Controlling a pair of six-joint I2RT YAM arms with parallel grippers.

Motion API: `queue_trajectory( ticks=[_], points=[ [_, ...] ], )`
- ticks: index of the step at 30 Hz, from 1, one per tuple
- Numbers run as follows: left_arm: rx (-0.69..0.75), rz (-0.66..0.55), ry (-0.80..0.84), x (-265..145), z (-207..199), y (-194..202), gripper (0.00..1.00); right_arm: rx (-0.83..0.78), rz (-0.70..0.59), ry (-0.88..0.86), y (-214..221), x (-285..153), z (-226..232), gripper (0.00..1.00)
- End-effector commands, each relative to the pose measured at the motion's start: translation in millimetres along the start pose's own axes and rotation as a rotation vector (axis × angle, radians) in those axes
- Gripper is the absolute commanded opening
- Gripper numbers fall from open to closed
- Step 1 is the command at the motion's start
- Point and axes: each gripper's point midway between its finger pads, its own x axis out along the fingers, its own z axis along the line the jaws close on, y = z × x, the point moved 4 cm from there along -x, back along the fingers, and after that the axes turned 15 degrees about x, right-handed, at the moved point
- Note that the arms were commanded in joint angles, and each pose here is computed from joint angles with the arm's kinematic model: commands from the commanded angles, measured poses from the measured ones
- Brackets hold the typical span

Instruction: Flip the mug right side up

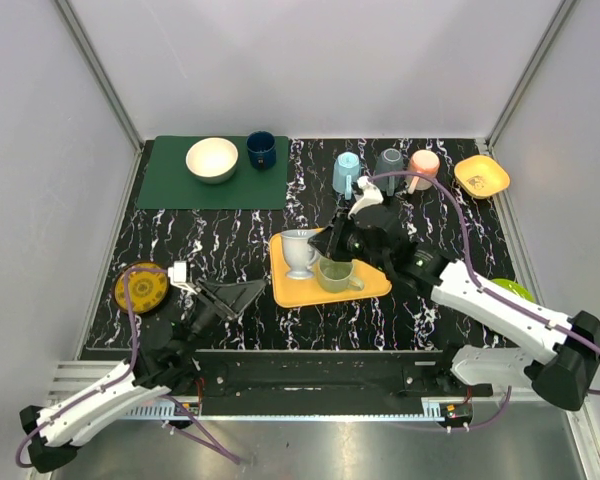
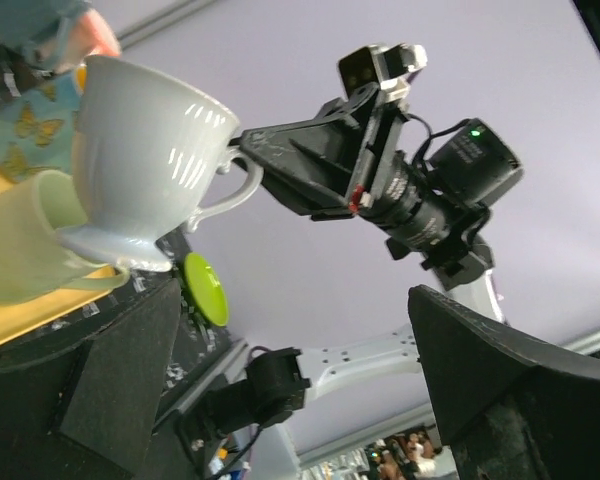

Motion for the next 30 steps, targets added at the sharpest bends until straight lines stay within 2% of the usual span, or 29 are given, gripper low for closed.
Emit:
queue_trajectory(
  ticks=[1, 9, 19, 25, 30],
  points=[
    [0.067, 0.019, -0.164, -12, 33, 6, 0.99, 0.005, -0.074, -0.143, -17, 15, 34, 0.0],
    [0.141, 0.001, -0.211, -21, 33, -7, 0.99, -0.102, -0.102, -0.076, -13, 59, 17, 0.0],
    [0.224, -0.006, -0.265, -29, 33, -20, 0.99, -0.215, -0.199, -0.021, -16, 110, -3, 0.0],
    [0.231, -0.003, -0.282, -30, 38, -19, 0.99, -0.255, -0.256, -0.008, -15, 127, -18, 0.0],
    [0.226, -0.003, -0.289, -29, 42, -16, 0.99, -0.27, -0.245, 0.036, -1, 134, -46, 0.0]
  ],
)
